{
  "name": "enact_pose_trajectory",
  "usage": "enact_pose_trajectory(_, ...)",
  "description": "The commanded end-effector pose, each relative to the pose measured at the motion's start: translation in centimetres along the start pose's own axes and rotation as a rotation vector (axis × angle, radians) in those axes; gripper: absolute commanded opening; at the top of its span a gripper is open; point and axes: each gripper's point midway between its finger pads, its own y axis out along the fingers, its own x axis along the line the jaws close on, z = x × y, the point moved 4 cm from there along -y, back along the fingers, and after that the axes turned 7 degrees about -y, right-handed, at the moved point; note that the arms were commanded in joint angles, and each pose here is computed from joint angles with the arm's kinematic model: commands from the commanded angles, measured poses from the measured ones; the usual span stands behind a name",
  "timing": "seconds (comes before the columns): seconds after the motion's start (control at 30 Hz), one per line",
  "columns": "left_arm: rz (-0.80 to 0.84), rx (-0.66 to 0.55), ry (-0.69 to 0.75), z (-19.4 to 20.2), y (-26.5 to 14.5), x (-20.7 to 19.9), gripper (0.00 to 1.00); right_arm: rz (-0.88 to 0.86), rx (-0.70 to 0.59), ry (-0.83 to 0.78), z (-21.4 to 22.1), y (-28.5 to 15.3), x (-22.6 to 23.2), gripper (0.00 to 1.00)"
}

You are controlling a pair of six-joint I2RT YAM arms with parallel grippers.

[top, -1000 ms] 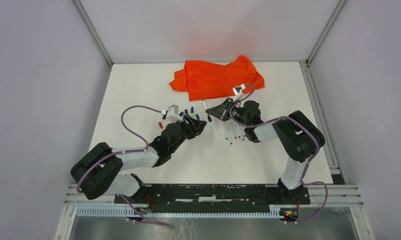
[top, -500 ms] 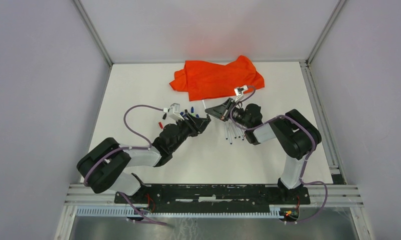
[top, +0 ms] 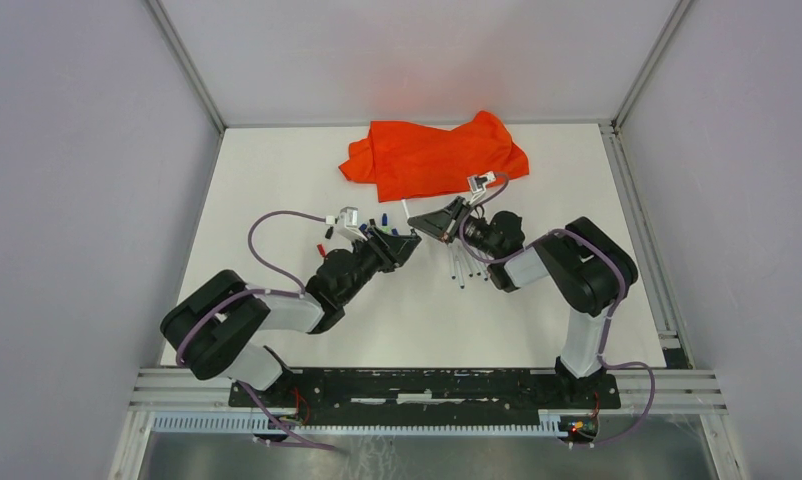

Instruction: Open the pen caps

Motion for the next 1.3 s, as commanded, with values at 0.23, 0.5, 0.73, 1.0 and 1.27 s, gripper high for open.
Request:
enact_pose_trajectory(0.23,0.095,-0.015,-0.059,-0.6,0.0,-1.1,0.49,-0.102,0.008,0.014,0.8,0.3,1.7,0.00)
enact_pose_trajectory(0.5,0.110,-0.003,-0.079,-0.4,0.0,-0.7,0.45,-0.114,0.010,0.028,1.0,0.5,1.9,0.00)
enact_pose_trajectory(0.73,0.140,0.004,-0.096,-0.4,0.0,-0.7,0.31,-0.119,0.010,0.034,1.2,0.4,1.9,0.00)
enact_pose_trajectory(1.0,0.185,0.038,-0.107,0.0,-0.3,-0.8,0.08,-0.111,0.013,0.026,1.3,0.3,1.6,0.00)
enact_pose_trajectory(1.27,0.217,0.124,-0.097,0.9,-0.4,-0.8,0.02,-0.031,0.078,-0.113,1.6,0.8,0.4,0.05)
